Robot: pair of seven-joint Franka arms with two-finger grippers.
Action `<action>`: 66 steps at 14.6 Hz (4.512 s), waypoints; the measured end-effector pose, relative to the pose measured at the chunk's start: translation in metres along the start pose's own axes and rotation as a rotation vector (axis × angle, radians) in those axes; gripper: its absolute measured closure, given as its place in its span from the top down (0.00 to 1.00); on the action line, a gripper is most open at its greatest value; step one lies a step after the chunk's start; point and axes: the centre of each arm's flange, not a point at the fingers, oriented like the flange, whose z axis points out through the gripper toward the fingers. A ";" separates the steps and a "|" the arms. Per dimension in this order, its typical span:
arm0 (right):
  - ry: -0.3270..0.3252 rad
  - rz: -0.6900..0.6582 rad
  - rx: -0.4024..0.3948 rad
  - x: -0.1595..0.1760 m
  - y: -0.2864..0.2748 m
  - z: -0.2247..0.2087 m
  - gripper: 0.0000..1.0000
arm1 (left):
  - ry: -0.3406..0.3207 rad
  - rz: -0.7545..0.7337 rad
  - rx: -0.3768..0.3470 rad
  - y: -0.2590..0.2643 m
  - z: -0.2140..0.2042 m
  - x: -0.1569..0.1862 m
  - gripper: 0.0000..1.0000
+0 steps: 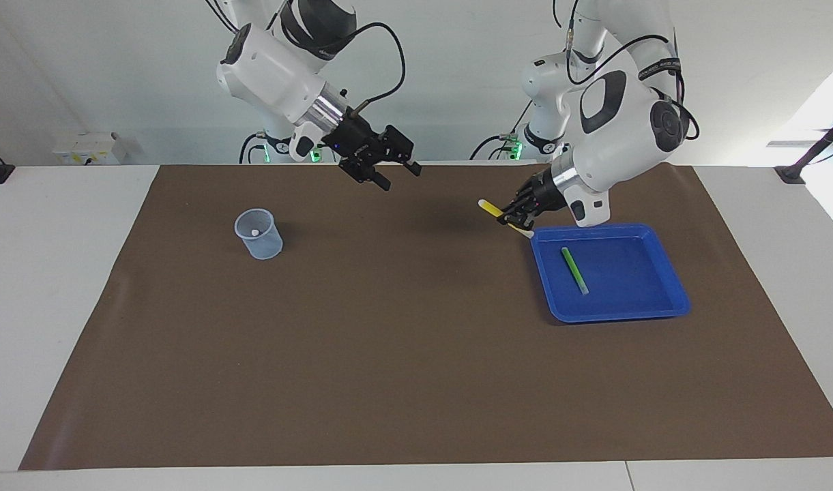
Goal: Transfer and insert pens with both arms
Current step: 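Lift the yellow pen toward the right gripper with the left gripper, then grasp the yellow pen with the right gripper, open the left gripper, then carry the yellow pen to the cup with the right gripper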
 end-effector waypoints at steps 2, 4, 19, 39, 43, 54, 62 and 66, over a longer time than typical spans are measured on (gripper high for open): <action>0.025 0.000 0.005 -0.001 0.000 0.004 0.91 | -0.105 -0.083 -0.012 0.001 0.005 -0.013 0.17; 0.058 -0.010 0.010 -0.006 -0.004 0.015 0.88 | -0.199 -0.137 -0.024 -0.001 0.012 -0.018 0.17; 0.100 -0.005 0.016 -0.020 -0.013 0.045 0.44 | -0.315 -0.266 -0.115 -0.007 0.046 -0.044 0.17; 0.114 0.011 0.015 -0.011 -0.006 0.041 0.18 | -0.315 -0.271 -0.138 -0.005 0.042 -0.043 0.22; 0.076 0.007 -0.030 0.002 0.008 0.030 0.18 | -0.303 -0.264 -0.177 -0.006 0.033 -0.048 0.66; -0.199 -0.625 -0.610 0.078 0.125 -0.136 0.18 | 0.128 0.070 -0.096 -0.017 0.021 0.005 1.00; -0.299 -0.662 -0.655 0.090 0.189 -0.137 0.18 | 0.353 0.728 0.149 -0.033 -0.001 0.078 1.00; -0.314 -0.654 -0.654 0.087 0.200 -0.127 0.18 | 0.427 1.028 0.323 -0.040 0.015 0.128 1.00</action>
